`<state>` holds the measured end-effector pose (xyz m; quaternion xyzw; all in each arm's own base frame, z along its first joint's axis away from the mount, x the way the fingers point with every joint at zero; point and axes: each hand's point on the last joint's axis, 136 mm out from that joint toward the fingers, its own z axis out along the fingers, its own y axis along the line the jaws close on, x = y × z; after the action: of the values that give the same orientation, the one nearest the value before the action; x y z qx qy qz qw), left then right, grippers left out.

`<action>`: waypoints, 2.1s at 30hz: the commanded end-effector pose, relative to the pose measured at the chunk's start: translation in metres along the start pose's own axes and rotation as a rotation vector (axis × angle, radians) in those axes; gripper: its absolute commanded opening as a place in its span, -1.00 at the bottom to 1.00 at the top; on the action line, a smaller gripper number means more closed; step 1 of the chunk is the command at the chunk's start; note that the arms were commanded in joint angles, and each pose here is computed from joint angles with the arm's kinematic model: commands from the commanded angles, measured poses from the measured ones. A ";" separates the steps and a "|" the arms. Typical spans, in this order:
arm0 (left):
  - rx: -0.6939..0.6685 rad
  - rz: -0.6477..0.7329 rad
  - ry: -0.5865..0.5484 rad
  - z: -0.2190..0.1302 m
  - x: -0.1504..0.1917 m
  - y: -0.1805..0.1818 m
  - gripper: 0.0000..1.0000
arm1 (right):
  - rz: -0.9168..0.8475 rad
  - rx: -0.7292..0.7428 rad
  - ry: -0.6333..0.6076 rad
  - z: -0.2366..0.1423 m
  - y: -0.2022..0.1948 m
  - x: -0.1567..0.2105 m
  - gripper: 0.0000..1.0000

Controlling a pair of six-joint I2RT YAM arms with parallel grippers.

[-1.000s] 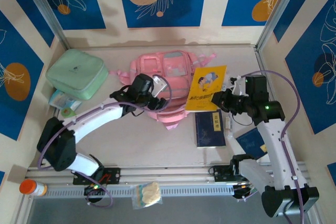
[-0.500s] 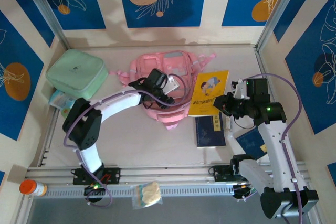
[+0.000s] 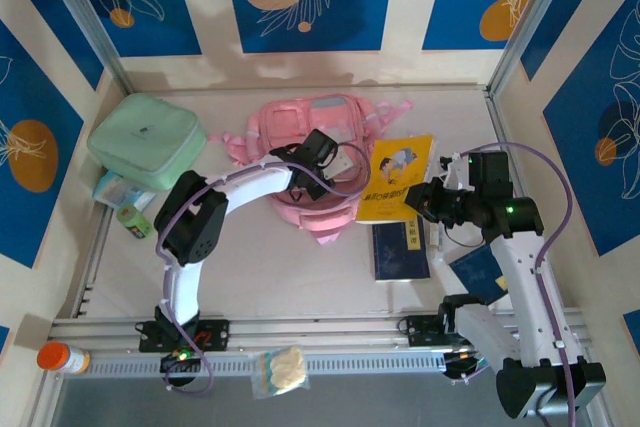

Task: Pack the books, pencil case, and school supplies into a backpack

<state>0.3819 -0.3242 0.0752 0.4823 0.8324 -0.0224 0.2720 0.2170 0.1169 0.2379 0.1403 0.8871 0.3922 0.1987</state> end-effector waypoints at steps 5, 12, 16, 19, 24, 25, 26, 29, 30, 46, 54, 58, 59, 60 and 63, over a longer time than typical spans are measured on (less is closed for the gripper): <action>-0.082 -0.061 -0.016 -0.037 -0.006 0.020 -1.00 | -0.061 -0.086 -0.011 -0.003 0.015 -0.001 -1.00; -0.154 -0.238 -0.082 -0.103 -0.011 0.036 -1.00 | -0.069 -0.085 0.002 -0.004 0.016 0.001 -1.00; -0.178 -0.277 -0.118 -0.135 -0.012 0.042 -1.00 | -0.064 -0.074 0.021 -0.005 0.014 0.006 -1.00; -0.210 -0.254 -0.094 -0.148 -0.012 0.049 -1.00 | -0.047 -0.080 0.049 -0.003 0.012 0.012 -1.00; -0.175 -0.261 -0.143 -0.168 -0.031 0.050 -1.00 | -0.027 -0.085 0.093 0.003 0.005 0.024 -1.00; -0.176 -0.264 -0.162 -0.173 -0.036 0.051 -1.00 | -0.017 -0.086 0.105 0.005 0.003 0.028 -1.00; -0.179 -0.264 -0.176 -0.178 -0.040 0.053 -1.00 | -0.015 -0.094 0.116 0.007 0.003 0.032 -1.00; -0.181 -0.252 -0.207 -0.191 -0.049 0.057 -1.00 | -0.024 -0.121 0.184 0.017 0.006 0.046 -1.00; -0.187 -0.254 -0.218 -0.195 -0.051 0.059 -1.00 | -0.033 -0.126 0.201 0.020 0.007 0.049 -1.00; -0.157 -0.258 -0.310 -0.227 -0.066 0.060 -1.00 | -0.215 -0.308 0.257 0.175 0.071 0.029 -1.00; -0.114 -0.282 -0.326 -0.225 -0.069 0.053 -1.00 | -0.213 -0.286 0.233 0.243 0.063 0.003 -0.83; -0.128 -0.288 -0.338 -0.225 -0.069 0.056 -1.00 | -0.215 -0.176 0.248 0.268 0.044 -0.004 -0.50; -0.128 -0.288 -0.336 -0.224 -0.068 0.056 -1.00 | -0.218 -0.145 0.248 0.268 0.038 -0.004 -0.40; -0.130 -0.288 -0.335 -0.225 -0.067 0.057 -1.00 | -0.220 -0.123 0.255 0.266 0.034 -0.002 -0.30; -0.138 -0.287 -0.323 -0.222 -0.062 0.059 -1.00 | -0.227 -0.039 0.247 0.250 0.024 0.006 -0.07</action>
<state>0.3575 -0.2682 0.2566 0.3423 0.8683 -0.0434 0.3563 0.3384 0.3022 0.0890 0.0027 0.8953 0.4301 0.1158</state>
